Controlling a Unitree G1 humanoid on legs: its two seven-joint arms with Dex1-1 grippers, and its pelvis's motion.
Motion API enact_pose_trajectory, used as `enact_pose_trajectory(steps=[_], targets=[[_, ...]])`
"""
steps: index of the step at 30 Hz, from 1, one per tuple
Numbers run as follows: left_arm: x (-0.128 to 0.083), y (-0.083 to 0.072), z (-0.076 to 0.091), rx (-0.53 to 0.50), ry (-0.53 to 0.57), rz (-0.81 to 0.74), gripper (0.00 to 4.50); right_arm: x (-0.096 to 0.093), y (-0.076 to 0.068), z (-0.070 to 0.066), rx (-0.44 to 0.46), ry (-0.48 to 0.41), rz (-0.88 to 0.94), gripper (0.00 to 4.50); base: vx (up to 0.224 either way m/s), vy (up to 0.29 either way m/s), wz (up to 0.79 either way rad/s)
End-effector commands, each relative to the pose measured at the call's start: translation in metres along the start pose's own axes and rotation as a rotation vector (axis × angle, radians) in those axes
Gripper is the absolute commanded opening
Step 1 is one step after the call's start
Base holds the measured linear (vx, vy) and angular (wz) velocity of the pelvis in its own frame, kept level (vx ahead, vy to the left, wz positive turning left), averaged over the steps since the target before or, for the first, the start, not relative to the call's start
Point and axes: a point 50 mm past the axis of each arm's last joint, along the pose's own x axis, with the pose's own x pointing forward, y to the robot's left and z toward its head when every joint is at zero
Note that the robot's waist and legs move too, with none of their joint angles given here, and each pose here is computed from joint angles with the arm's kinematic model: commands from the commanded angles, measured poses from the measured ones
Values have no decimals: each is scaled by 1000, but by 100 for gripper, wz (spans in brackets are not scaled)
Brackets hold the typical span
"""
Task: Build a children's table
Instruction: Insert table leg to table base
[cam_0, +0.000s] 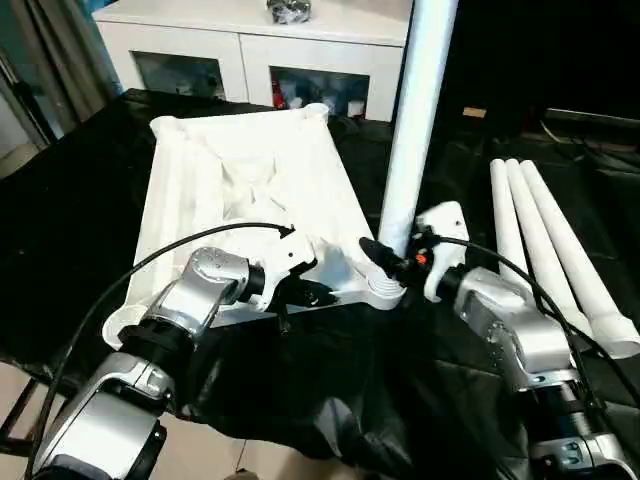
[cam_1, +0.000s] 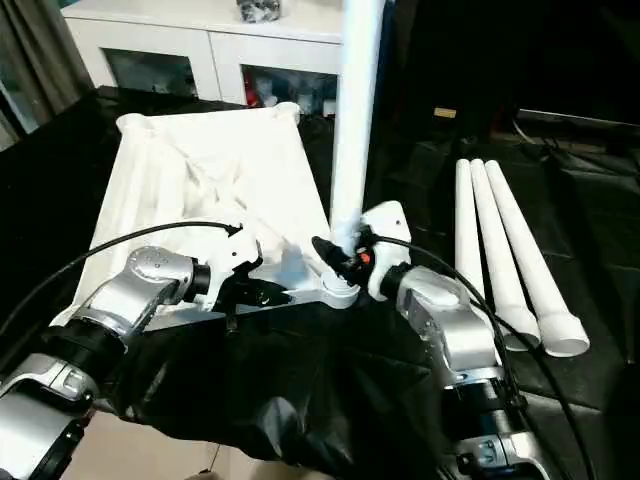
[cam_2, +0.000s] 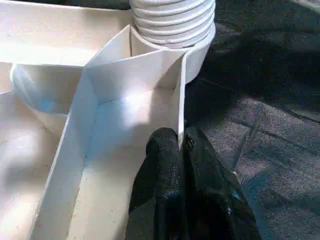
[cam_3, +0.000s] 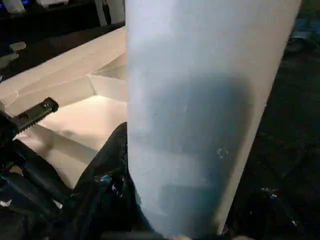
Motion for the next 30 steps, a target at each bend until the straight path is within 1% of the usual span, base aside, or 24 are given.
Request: enact_pose_trajectory(steps=[1, 5, 6, 7, 8, 9, 10, 11, 12, 14, 17, 18, 19, 21, 24, 25, 27, 30], targets=[[-4, 4, 7, -8, -59, 20, 0, -6, -2, -26, 78, 74, -30, 189, 0, 0, 0], [-5, 4, 6, -16, -67, 24, 0, -8, -5, -31, 126, 52, -64, 189, 0, 0, 0], [-6, 5, 6, -17, -67, 26, 0, -8, -7, -32, 151, 39, -75, 189, 0, 0, 0], [-6, 5, 5, -18, -68, 31, 0, -9, -8, -33, 195, 12, -92, 189, 0, 0, 0], [-6, 5, 5, -18, -68, 31, 0, -9, -8, -33, 195, 12, -92, 189, 0, 0, 0], [-6, 5, 4, -17, -71, 45, 0, -13, -11, -35, 273, -35, -117, 189, 0, 0, 0], [-7, 5, 4, -20, -74, 51, 0, -14, -12, -37, 301, -52, -129, 189, 0, 0, 0], [-6, 6, 4, -19, -80, 62, 0, -19, -13, -42, 338, -78, -143, 189, 0, 0, 0], [-6, 6, 4, -19, -81, 63, 0, -19, -13, -43, 341, -81, -144, 189, 0, 0, 0], [-6, 6, 5, -21, -88, 71, 0, -23, -12, -50, 349, -85, -147, 189, 0, 0, 0], [-6, 7, 6, -17, -93, 88, 0, -28, -8, -63, 335, -78, -162, 189, 0, 0, 0], [-6, 7, 6, -17, -93, 88, 0, -28, -8, -63, 335, -78, -162, 189, 0, 0, 0], [-5, 8, 6, -16, -96, 96, 0, -29, -6, -67, 318, -76, -171, 189, 0, 0, 0], [-6, 8, 6, -13, -95, 102, 0, -31, -4, -69, 296, -77, -184, 189, 0, 0, 0], [-6, 9, 6, -9, -90, 101, 0, -32, -4, -69, 244, -68, -197, 189, 0, 0, 0], [-6, 9, 6, -8, -89, 104, 0, -33, -3, -67, 208, -68, -194, 189, 0, 0, 0], [-6, 9, 6, -8, -89, 104, 0, -33, -3, -65, 188, -67, -195, 189, 0, 0, 0], [-6, 9, 6, 0, -80, 104, 0, -34, -1, -59, 108, -61, -178, 189, 0, 0, 0]])
